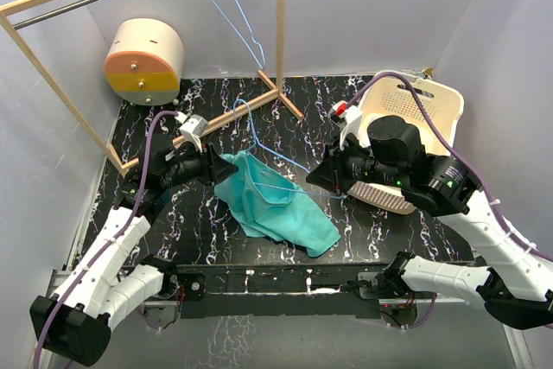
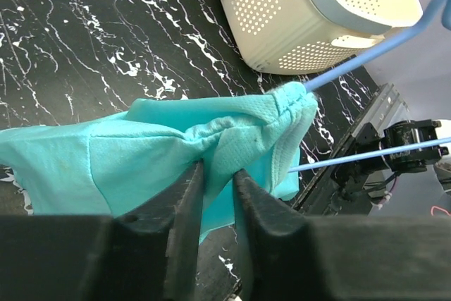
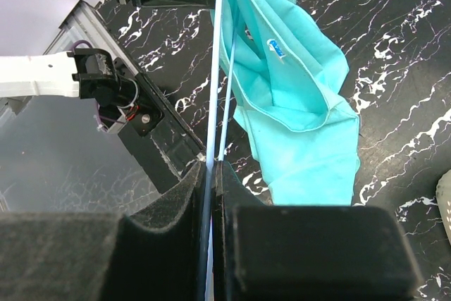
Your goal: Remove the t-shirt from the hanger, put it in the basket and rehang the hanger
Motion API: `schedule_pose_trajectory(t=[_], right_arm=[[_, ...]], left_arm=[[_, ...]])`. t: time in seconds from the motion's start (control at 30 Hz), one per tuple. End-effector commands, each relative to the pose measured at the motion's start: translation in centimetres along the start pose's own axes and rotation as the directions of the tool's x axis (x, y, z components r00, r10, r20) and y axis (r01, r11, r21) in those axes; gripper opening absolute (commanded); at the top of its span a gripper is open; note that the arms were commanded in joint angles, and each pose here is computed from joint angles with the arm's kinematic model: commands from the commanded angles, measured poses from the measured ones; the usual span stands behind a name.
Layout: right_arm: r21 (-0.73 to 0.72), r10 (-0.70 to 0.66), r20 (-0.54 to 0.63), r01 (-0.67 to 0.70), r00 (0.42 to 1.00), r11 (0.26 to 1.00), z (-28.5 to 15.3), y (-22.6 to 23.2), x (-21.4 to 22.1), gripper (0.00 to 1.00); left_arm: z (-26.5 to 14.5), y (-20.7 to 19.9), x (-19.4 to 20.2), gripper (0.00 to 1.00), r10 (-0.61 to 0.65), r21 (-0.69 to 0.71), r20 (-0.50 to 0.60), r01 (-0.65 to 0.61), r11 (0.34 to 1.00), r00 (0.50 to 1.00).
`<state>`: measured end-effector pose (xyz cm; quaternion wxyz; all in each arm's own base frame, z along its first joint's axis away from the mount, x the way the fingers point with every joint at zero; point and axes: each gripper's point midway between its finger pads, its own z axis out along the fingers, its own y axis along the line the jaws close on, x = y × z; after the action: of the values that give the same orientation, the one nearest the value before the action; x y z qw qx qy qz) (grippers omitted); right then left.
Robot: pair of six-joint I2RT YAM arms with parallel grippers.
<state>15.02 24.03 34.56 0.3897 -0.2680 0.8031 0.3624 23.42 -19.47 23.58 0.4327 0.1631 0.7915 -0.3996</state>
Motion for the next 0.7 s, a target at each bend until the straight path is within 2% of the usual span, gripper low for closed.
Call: schedule_pose_trajectory(t=[0.0,0.07,0.1,0.47,0.67], right_arm=[[-0.059,-0.016,0.142,0.024,0.99,0.998,-1.4,1.8,-3.7,0.08],[-0.049,-0.015,0.136,0.022,0.991,0.999,-1.4,1.6,-3.5,0.08],[-0.043,-0.016,0.132,0.021,0.991,0.999,-1.4,1.5,-3.4,0.08],[0.053,-0.004,0.062,0.001,0.998,0.999,-3.3,-0.4,-0.3,0.08],[0.092,-0.002,0.083,-0.005,0.997,0.996,-5.4,-0.8,-0.2,0.08]], left_arm=[[-0.1,0.2,-0.7,0.15,0.022,-0.025,0.012,-0.021,0.999,1.0],[0.0,0.3,-0.7,0.03,0.019,-0.033,0.009,-0.018,0.999,1.0],[-0.1,0.4,-0.8,0.0,0.019,-0.041,0.012,-0.019,0.999,1.0],[-2.2,2.9,-3.3,0.0,0.028,-0.257,0.151,0.012,0.966,0.988],[-3.2,5.9,-3.3,0.0,0.001,-0.418,0.194,0.082,0.905,0.981]])
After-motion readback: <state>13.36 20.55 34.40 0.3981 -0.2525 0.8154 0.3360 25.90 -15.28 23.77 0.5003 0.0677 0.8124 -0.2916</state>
